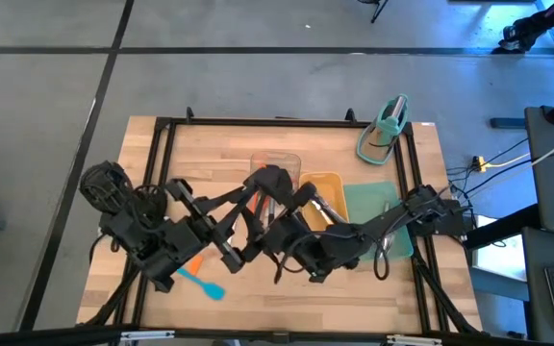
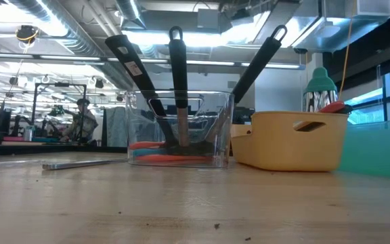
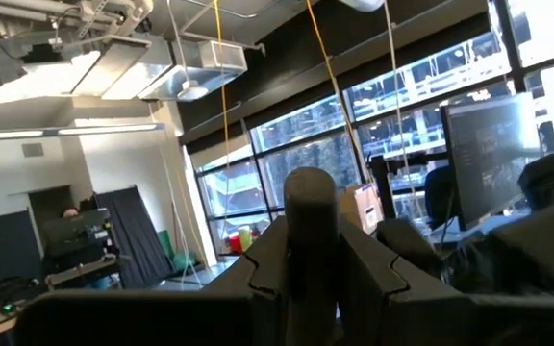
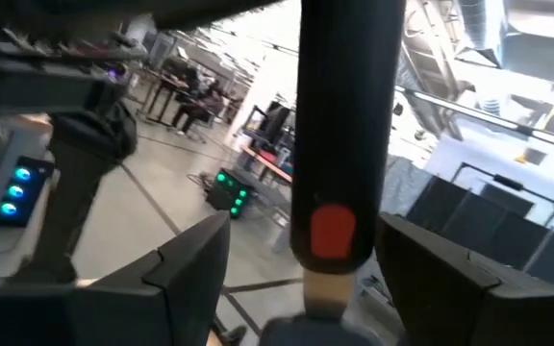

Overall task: Pick & Place Kitchen Items
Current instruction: Put the black spatula into the transparent bin

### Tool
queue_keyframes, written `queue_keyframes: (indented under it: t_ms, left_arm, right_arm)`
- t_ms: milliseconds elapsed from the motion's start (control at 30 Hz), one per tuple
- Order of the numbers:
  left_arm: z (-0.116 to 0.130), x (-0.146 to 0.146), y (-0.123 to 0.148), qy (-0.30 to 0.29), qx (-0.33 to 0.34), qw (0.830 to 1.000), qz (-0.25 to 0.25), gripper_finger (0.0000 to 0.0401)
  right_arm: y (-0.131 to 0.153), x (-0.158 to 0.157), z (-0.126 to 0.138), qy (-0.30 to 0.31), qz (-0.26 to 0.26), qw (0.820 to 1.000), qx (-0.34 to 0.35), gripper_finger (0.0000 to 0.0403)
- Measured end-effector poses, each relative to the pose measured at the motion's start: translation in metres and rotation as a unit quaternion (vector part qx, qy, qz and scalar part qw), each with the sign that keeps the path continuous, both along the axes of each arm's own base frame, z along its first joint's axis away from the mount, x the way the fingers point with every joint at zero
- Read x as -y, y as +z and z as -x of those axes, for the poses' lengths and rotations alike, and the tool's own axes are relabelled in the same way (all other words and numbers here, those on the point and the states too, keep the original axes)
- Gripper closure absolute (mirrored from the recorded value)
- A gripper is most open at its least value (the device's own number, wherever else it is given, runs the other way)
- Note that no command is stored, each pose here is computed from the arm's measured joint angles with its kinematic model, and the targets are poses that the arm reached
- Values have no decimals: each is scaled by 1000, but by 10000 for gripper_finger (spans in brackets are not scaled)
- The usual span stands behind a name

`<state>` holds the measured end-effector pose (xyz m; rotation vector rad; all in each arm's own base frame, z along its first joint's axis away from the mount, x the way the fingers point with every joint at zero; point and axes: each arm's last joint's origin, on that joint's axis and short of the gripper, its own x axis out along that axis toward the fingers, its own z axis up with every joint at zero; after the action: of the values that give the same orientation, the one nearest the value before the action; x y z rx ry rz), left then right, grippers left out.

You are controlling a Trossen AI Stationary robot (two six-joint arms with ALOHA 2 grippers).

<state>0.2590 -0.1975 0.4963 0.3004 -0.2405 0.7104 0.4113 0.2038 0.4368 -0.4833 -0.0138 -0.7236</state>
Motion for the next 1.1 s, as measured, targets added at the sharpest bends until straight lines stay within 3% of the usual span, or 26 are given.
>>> queue_keyframes:
  t_ms: [433,600,800,1033,1100]
  left_arm:
    - [3,2,1,-7,3,1000,1,353]
    - [3,2,1,-8,2,1000,0,353]
    - [5,6,1,-14,1,1000,-3,353]
    - [4,6,0,-10,-11,1000,-2,350]
    - [4,8,-1,-8,-26,1000,-6,325]
  right_arm:
    - [6,1,2,13,29,999,13,158]
    - [7,1,2,12,28,999,15,202]
    - [7,1,2,14,26,999,19,296]
    - [6,1,2,4,11,1000,22,298]
    - [6,1,3,-3,7,1000,21,298]
